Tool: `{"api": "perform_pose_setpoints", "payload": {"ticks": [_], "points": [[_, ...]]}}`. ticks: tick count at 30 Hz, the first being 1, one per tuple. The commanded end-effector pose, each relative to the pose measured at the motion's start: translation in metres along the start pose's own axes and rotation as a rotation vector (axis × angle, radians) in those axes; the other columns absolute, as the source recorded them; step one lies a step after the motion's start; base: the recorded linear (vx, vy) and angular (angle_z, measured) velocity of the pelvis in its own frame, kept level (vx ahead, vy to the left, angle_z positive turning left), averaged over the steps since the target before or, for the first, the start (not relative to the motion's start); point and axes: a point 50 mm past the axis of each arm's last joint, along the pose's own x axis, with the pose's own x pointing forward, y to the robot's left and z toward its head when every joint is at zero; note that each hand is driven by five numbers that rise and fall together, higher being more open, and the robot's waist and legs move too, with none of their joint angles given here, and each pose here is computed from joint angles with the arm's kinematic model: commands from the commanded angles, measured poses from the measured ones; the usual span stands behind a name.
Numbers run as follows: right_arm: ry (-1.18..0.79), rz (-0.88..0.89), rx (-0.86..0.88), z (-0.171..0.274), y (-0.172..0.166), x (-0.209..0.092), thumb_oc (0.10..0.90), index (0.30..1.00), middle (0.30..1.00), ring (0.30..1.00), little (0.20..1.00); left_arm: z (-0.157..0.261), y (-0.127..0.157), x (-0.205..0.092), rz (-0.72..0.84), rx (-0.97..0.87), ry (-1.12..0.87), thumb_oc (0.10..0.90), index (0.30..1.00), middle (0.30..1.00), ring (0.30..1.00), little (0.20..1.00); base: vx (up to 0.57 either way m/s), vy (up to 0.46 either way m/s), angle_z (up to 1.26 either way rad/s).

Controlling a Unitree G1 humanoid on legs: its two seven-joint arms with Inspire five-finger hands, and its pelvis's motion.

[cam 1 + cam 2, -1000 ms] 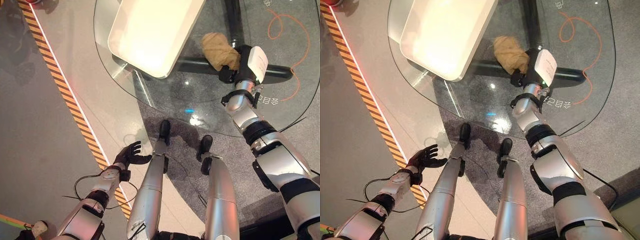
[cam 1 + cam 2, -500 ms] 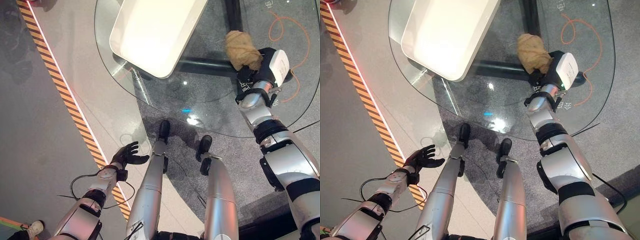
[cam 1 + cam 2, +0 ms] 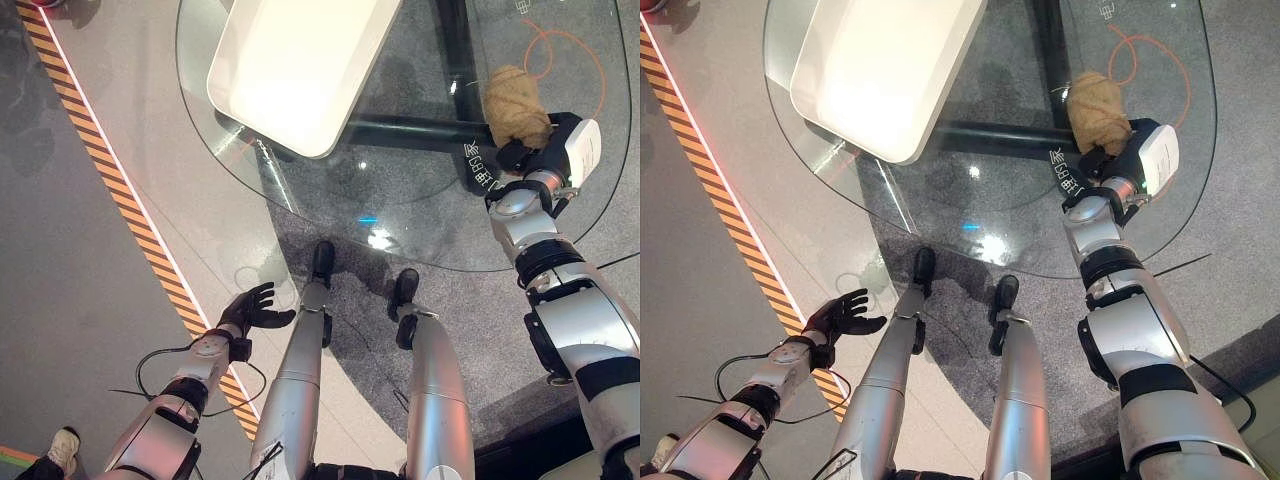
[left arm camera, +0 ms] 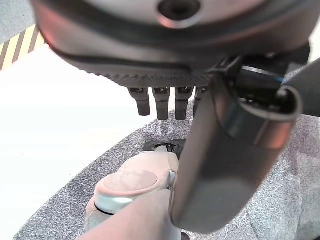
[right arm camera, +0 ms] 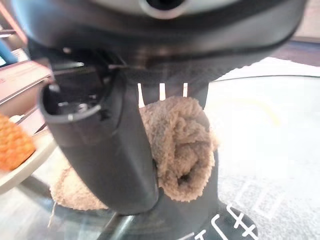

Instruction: Wipe the table with a cloth and put it in the basket.

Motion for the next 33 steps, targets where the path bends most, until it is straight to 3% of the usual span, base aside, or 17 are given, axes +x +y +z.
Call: {"api": "perform_pose_setpoints", "payload": {"ticks": [1, 20, 33], "points": [[0.167, -0.351, -0.121, -0.056, -0.091, 0.037, 0.100, 0.300, 0.300, 0.300, 0.200, -0.015, 0.021, -0.007, 0.082, -0.071, 0.047, 0.800, 0.900, 0.900, 0.900, 0.900, 0.00, 0.000, 0.00], [0.207, -0.331, -0.095, -0.065, -0.090, 0.036, 0.100, 0.300, 0.300, 0.300, 0.200, -0.010, 0.027, -0.006, 0.085, -0.069, 0.046, 0.800, 0.900, 0.900, 0.900, 0.900, 0.00, 0.000, 0.00], [-0.081, -0.184, -0.116, -0.012, -0.058, 0.030, 0.100, 0.300, 0.300, 0.300, 0.200, -0.007, 0.021, -0.004, 0.072, -0.067, 0.036, 0.800, 0.900, 0.900, 0.900, 0.900, 0.00, 0.000, 0.00]]}}
